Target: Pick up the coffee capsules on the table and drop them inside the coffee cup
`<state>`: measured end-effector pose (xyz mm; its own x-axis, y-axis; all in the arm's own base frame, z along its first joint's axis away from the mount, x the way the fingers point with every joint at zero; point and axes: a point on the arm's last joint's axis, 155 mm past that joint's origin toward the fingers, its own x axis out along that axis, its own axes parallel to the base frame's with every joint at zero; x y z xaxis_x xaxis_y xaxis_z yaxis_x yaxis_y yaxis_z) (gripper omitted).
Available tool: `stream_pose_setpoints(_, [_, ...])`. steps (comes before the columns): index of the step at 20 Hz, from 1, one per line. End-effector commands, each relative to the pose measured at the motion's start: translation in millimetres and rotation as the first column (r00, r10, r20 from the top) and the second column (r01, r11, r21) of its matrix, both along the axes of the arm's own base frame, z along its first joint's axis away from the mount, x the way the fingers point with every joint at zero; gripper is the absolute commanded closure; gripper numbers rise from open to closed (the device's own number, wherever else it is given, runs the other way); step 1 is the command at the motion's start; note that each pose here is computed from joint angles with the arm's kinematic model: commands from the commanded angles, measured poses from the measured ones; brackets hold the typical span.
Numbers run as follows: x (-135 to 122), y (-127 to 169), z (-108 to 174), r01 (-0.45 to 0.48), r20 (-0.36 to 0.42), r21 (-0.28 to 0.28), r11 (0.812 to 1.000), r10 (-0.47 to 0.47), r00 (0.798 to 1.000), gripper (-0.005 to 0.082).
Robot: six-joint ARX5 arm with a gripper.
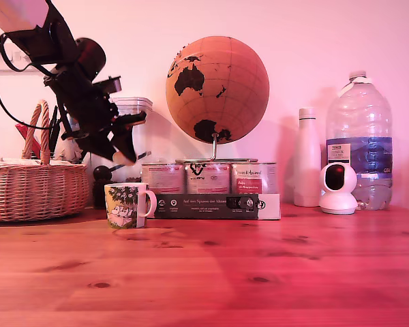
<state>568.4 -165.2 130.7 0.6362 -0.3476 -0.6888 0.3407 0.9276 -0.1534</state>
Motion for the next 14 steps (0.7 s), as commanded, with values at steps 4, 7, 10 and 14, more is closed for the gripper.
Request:
stream_pose_setpoints(4, [-9, 8, -26, -0.004, -0.086, 0.028, 1.000, 0.006, 0.996, 0.0644])
stream_pose_setpoints(7, [-15, 13, -32, -0.003, -0.119, 0.039, 0.999, 0.008, 0.993, 0.0641])
stream_pose_setpoints(10, [-18, 13, -34, 0.000, -0.134, 0.043, 0.999, 0.006, 0.991, 0.0641])
stream_pose_setpoints(14, [-22, 14, -37, 0.000, -0.155, 0.048, 0.999, 0.007, 0.988, 0.0628])
